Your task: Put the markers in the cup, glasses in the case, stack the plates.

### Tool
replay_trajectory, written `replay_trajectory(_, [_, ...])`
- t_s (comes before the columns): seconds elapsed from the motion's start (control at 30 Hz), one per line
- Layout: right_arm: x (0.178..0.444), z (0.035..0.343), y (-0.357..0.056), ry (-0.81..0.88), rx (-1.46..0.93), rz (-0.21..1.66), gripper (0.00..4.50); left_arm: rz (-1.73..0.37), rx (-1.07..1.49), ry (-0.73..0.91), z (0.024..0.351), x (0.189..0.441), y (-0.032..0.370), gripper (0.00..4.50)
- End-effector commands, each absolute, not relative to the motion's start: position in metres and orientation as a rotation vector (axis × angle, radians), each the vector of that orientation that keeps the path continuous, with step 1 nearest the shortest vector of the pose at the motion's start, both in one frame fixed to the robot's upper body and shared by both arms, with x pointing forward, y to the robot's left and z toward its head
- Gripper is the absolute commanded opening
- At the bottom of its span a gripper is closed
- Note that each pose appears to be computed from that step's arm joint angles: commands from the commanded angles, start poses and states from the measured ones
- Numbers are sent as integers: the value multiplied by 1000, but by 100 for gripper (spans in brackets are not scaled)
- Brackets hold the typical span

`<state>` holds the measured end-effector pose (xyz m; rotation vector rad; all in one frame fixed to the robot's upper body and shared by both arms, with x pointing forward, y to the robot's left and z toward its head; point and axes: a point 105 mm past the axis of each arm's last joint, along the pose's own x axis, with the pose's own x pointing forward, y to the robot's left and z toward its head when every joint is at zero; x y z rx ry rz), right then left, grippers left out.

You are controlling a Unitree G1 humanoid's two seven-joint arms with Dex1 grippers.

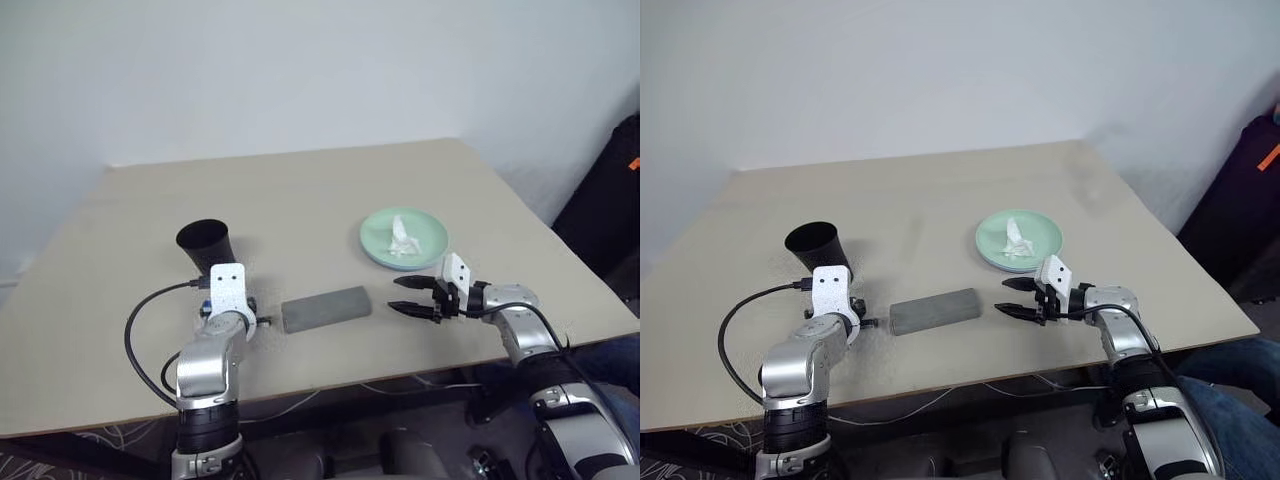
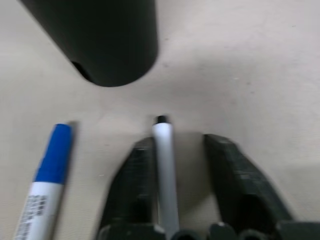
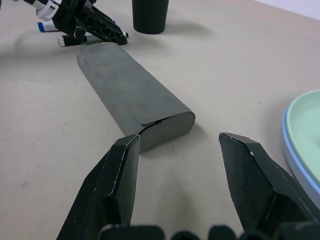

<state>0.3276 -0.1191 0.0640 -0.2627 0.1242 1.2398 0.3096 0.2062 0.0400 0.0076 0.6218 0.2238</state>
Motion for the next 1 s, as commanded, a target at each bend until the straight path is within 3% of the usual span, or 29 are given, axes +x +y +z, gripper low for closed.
replay_trajectory(0.03, [333,82,-120,53,-288,1224,275,244,-3,581,53,313,210,5])
replay_trajectory(0.2, [334,83,-120,54,-288,1223,275,225,-9,563,57,316,208,2])
replay_trajectory(0.43, [335,83,-120,52,-289,1220,275,-189,88,211,116,337,153,2])
replay_trajectory(0.53, [336,84,-119,53,-289,1220,275,-265,104,50,144,343,149,2])
replay_trajectory(0.73, [338,85,-118,50,-290,1219,275,-126,233,-263,200,369,182,2])
replay_trajectory(1.0, [339,87,-118,44,-294,1215,275,111,407,-399,218,402,235,2])
